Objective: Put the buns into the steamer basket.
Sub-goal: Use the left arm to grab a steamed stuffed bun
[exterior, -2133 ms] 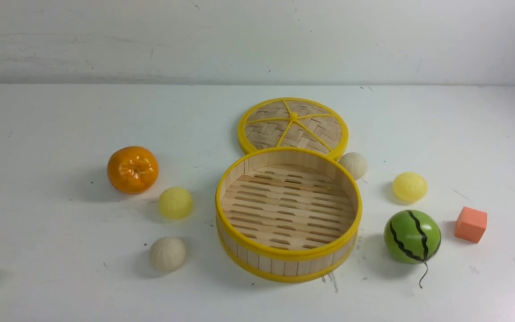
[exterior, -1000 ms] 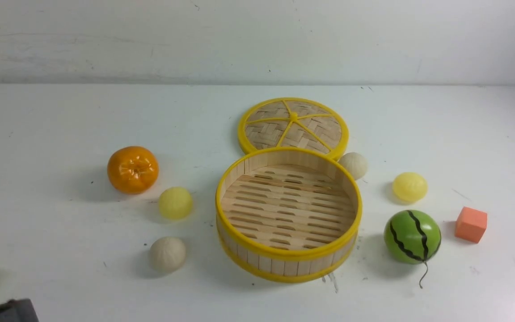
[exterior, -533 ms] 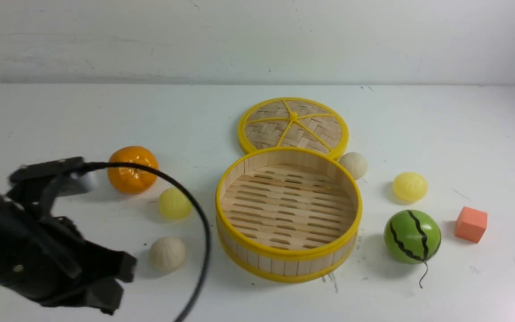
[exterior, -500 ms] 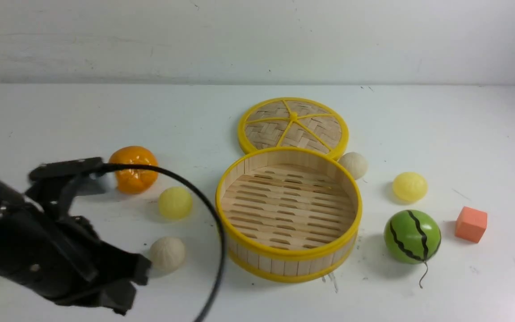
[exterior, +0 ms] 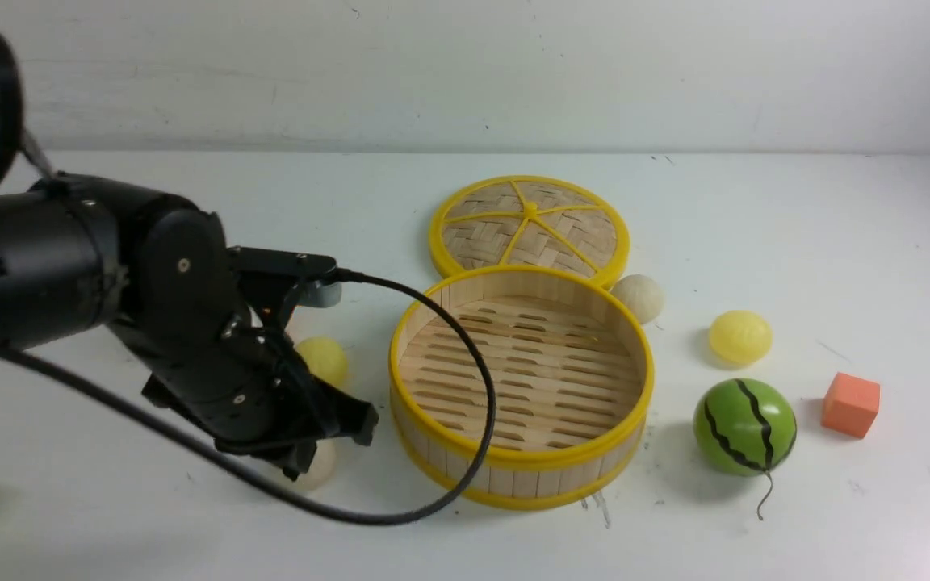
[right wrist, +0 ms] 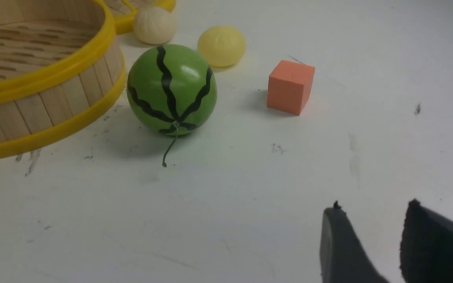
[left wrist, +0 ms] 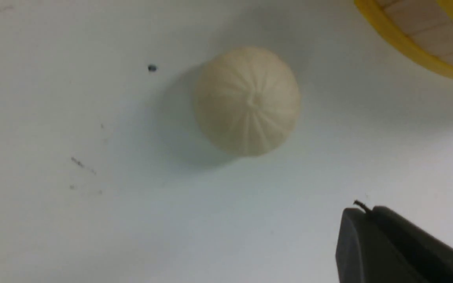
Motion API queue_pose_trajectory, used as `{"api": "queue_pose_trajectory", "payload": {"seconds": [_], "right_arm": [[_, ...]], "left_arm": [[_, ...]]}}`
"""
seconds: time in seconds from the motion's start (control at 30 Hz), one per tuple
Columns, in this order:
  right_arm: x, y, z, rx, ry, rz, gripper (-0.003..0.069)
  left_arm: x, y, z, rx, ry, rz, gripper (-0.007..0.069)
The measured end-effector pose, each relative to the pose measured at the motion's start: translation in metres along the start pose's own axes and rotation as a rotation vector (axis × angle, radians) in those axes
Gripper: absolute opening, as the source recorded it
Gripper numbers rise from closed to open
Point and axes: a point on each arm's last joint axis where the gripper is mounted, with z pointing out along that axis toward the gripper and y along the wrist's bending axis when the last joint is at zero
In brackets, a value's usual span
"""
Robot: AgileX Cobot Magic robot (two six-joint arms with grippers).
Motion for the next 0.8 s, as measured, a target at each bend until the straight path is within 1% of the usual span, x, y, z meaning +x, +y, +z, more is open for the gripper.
{"api": "queue_pose_trajectory", "payload": {"seconds": [0.03, 0.07, 0.13, 0.17, 0.23, 0.3, 0.37, 0.47, 0.67, 0.8], "right_arm": [[0.000, 0.000, 0.000, 0.000, 0.000, 0.000, 0.0239], [0.000, 0.000, 0.000, 0.000, 0.000, 0.000, 0.0239], [0.000, 0.000, 0.000, 0.000, 0.000, 0.000, 0.0239], [0.000, 0.000, 0.000, 0.000, 0.000, 0.000, 0.0239], [0.000, 0.000, 0.000, 0.000, 0.000, 0.000, 0.0239], [0.000, 0.000, 0.000, 0.000, 0.000, 0.000, 0.0239], [0.000, 0.000, 0.000, 0.000, 0.000, 0.000, 0.0239], [0.000, 0.000, 0.000, 0.000, 0.000, 0.000, 0.0239], [0.000, 0.000, 0.000, 0.000, 0.000, 0.000, 0.0239], [0.000, 0.000, 0.000, 0.000, 0.000, 0.000, 0.0239]], "left_arm": [[-0.004, 0.000, 0.002, -0.005, -0.001, 0.005, 0.0034], [-0.011, 0.000, 0.008, -0.019, 0.011, 0.014, 0.0080], [-0.015, 0.000, 0.012, -0.027, 0.023, 0.021, 0.0113], [-0.019, 0.000, 0.014, -0.037, 0.028, 0.030, 0.0153], [-0.021, 0.001, 0.018, -0.051, 0.037, 0.040, 0.0200], [-0.023, 0.006, 0.022, -0.059, 0.046, 0.028, 0.0230], [-0.023, 0.011, 0.024, -0.064, 0.051, 0.015, 0.0237], [-0.026, 0.026, 0.029, -0.058, 0.058, -0.045, 0.0244], [-0.030, 0.025, 0.032, -0.026, 0.032, -0.041, 0.0246], [-0.031, 0.028, 0.041, -0.030, 0.032, -0.046, 0.0246]]}}
